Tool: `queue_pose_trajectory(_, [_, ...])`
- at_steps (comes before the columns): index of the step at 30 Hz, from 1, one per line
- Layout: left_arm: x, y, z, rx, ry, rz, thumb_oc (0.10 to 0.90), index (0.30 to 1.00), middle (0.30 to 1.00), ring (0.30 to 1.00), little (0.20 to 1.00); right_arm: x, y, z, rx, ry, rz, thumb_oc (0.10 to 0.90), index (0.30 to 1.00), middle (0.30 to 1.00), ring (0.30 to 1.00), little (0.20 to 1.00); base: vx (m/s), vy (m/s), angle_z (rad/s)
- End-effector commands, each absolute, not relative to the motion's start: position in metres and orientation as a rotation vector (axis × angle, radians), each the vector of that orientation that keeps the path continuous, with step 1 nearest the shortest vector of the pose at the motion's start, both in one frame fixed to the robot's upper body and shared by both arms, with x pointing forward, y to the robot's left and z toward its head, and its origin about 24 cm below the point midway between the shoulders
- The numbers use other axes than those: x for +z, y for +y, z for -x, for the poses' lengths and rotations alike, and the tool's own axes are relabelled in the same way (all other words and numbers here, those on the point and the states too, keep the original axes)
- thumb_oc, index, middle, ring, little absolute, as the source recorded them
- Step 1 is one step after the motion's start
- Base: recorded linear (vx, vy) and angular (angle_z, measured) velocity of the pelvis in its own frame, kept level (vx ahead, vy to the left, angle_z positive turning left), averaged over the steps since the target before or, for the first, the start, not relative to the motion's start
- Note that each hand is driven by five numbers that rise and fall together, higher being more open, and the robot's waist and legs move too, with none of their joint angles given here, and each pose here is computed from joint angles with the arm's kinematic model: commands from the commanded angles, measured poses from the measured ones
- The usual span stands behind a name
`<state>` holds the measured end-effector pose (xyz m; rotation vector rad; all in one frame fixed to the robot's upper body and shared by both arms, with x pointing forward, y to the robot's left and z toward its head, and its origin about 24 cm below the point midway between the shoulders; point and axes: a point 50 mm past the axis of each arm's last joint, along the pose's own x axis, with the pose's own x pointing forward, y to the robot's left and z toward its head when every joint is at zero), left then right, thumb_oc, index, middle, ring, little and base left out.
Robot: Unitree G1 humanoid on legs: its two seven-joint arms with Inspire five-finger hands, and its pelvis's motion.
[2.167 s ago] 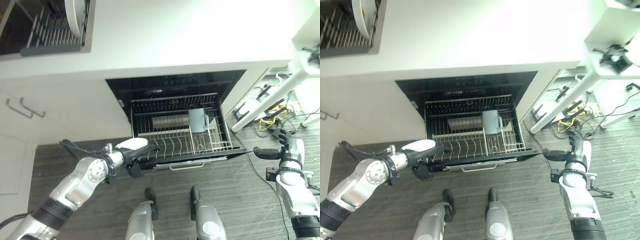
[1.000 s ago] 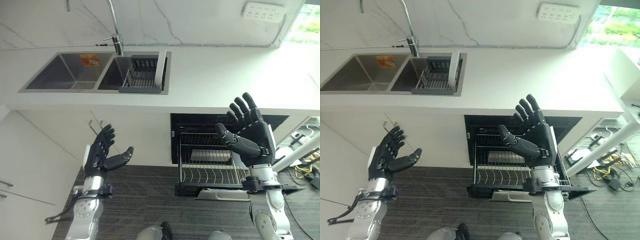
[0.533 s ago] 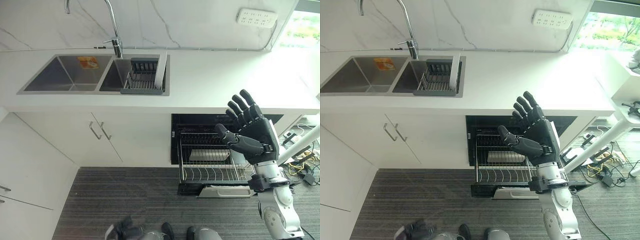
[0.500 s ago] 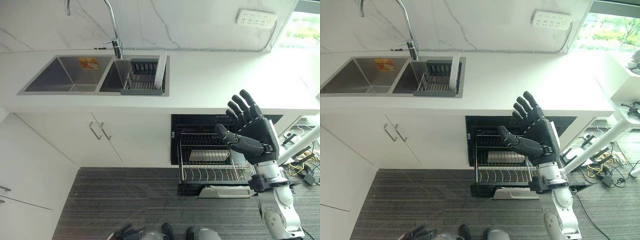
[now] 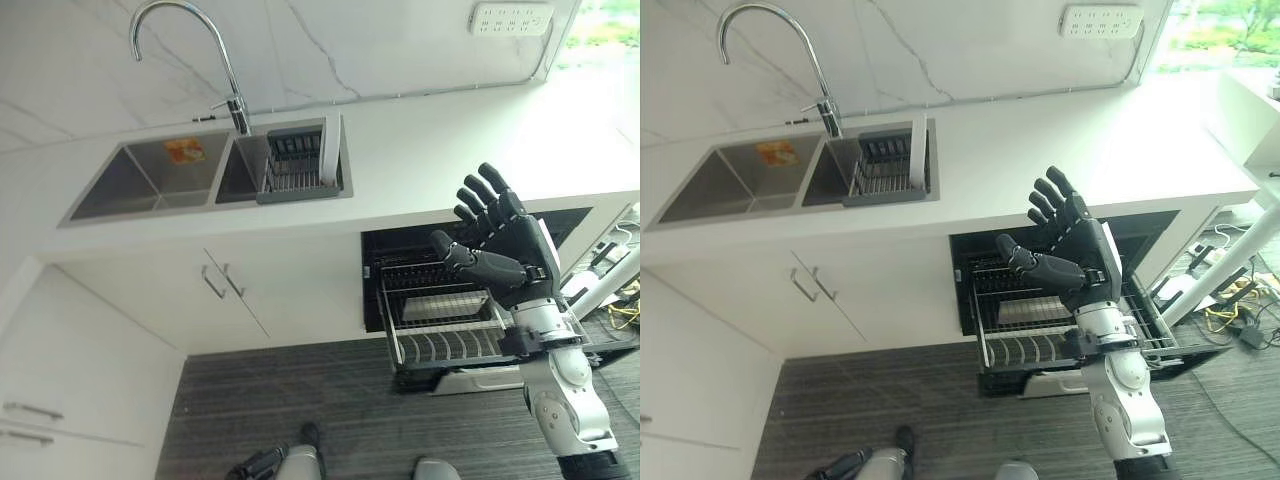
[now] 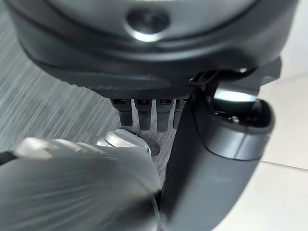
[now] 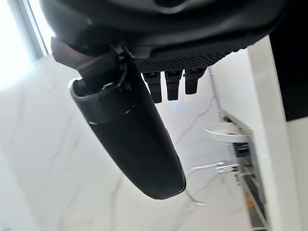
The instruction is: Place the dishes in the dishwasher.
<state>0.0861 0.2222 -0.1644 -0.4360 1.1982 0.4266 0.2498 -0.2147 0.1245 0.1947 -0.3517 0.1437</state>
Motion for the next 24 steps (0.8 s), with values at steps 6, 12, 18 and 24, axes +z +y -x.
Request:
queue_pose_trajectory(6, [-0.173, 0.219, -0.031, 0.295, 1.438, 0.241, 0.8, 0.9, 0.9, 0.9, 0.9, 0.177, -0.219, -0.243, 0.104, -0.651, -0.218, 0.8, 0.9, 0.9, 0.9, 0.9, 0.22, 0.208, -0.09])
queue_pose_trajectory(12, [-0.172, 0.219, -0.036, 0.297, 1.42, 0.177, 0.8, 0.9, 0.9, 0.9, 0.9, 0.172, -0.212, -0.246, 0.157, -0.63, -0.242, 0.8, 0.9, 0.9, 0.9, 0.9, 0.11, 0.106, -0.29])
queue_pose_trajectory(18, [-0.165, 0.236, -0.056, 0.311, 1.323, -0.087, 0.8, 0.9, 0.9, 0.9, 0.9, 0.17, -0.207, -0.251, 0.215, -0.62, -0.272, 0.8, 0.9, 0.9, 0.9, 0.9, 0.1, -0.185, -0.66])
queue_pose_trajectory(24, [-0.161, 0.218, -0.086, 0.244, 1.221, 0.022, 0.8, 0.9, 0.9, 0.9, 0.9, 0.17, -0.197, -0.258, 0.27, -0.602, -0.239, 0.8, 0.9, 0.9, 0.9, 0.9, 0.15, -0.169, -0.24])
